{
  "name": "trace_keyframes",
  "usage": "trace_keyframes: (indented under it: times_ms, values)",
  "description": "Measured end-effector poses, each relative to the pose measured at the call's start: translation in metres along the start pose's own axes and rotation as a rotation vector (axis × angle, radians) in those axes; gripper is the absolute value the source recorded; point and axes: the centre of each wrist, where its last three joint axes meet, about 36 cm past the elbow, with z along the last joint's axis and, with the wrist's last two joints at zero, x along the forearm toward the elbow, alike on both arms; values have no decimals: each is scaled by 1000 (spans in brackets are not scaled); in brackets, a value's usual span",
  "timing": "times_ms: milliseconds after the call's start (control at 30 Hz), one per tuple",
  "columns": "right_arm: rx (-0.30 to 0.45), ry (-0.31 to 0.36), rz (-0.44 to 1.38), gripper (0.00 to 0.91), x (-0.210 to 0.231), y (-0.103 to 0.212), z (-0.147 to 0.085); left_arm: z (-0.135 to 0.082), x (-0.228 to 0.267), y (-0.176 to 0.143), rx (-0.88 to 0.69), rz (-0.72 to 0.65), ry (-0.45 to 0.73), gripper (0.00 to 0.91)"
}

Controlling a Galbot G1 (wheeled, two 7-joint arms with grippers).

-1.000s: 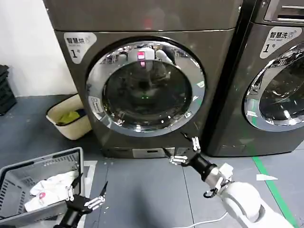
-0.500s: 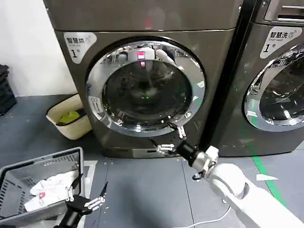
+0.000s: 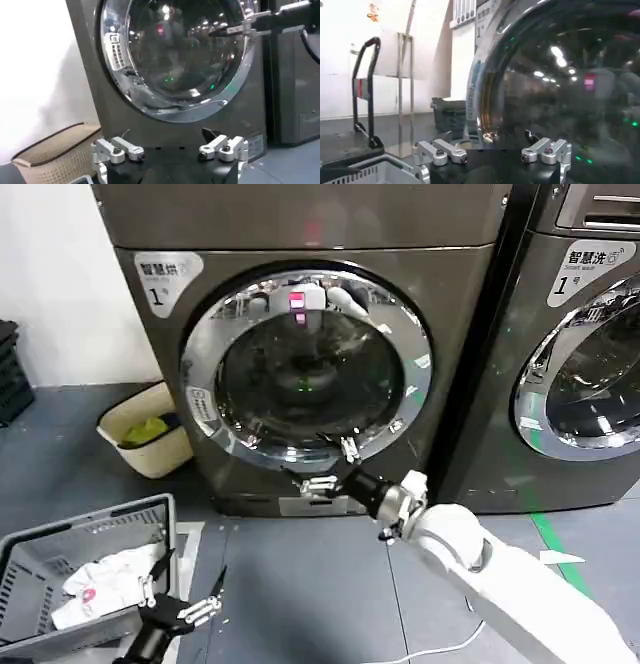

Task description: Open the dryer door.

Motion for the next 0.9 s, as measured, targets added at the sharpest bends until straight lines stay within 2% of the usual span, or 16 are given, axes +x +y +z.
trace_keyframes:
  times_ms: [900]
  values:
    - [-13, 22, -45, 907, -62, 11, 7, 0, 0, 0, 0, 0, -2, 907]
